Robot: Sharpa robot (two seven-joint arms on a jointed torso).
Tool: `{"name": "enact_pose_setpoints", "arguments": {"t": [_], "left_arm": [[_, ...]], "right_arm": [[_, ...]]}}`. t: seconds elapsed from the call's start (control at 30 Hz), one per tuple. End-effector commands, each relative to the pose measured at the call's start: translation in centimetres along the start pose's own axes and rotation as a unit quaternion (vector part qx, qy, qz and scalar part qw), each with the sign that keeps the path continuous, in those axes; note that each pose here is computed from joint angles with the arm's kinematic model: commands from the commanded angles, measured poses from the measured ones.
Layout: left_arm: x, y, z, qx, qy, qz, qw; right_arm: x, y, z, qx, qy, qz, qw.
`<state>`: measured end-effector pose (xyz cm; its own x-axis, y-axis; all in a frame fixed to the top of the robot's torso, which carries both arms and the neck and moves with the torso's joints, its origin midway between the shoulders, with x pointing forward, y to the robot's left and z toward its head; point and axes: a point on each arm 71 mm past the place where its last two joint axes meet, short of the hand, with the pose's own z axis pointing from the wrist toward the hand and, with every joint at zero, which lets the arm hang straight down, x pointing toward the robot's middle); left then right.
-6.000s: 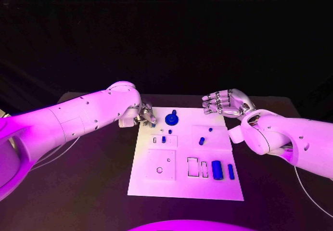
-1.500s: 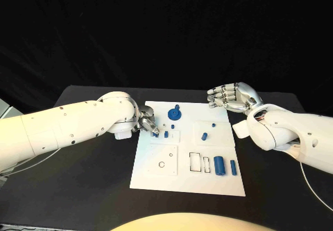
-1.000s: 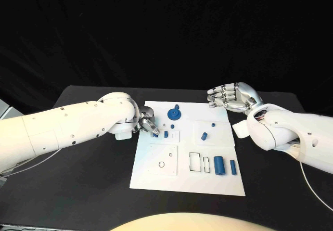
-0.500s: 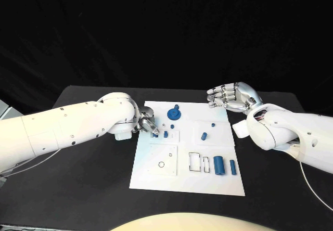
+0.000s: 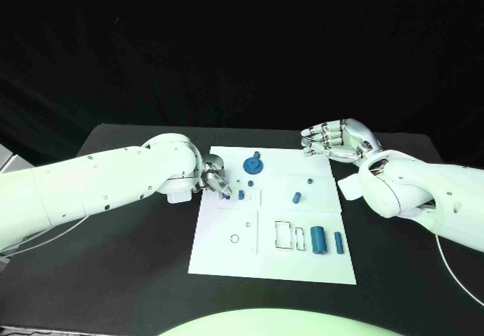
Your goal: Assemble the parts on the task board
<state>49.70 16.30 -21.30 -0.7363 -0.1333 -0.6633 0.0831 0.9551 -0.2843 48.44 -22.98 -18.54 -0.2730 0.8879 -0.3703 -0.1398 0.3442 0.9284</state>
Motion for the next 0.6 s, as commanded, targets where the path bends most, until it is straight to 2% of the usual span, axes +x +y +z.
{"name": "enact_pose_setpoints", "arguments": {"t": [0.03,0.6], "left_arm": [[0.61,-0.24,0.12,0.001,0.023,0.005,1.0],[0.55,-0.35,0.3,-0.007,0.023,-0.009,1.0]], "right_arm": [[0.1,0.17,0.0,-0.01,0.005,-0.002,1.0],[0.1,0.2,-0.08,-0.01,0.005,-0.002,1.0]]}}
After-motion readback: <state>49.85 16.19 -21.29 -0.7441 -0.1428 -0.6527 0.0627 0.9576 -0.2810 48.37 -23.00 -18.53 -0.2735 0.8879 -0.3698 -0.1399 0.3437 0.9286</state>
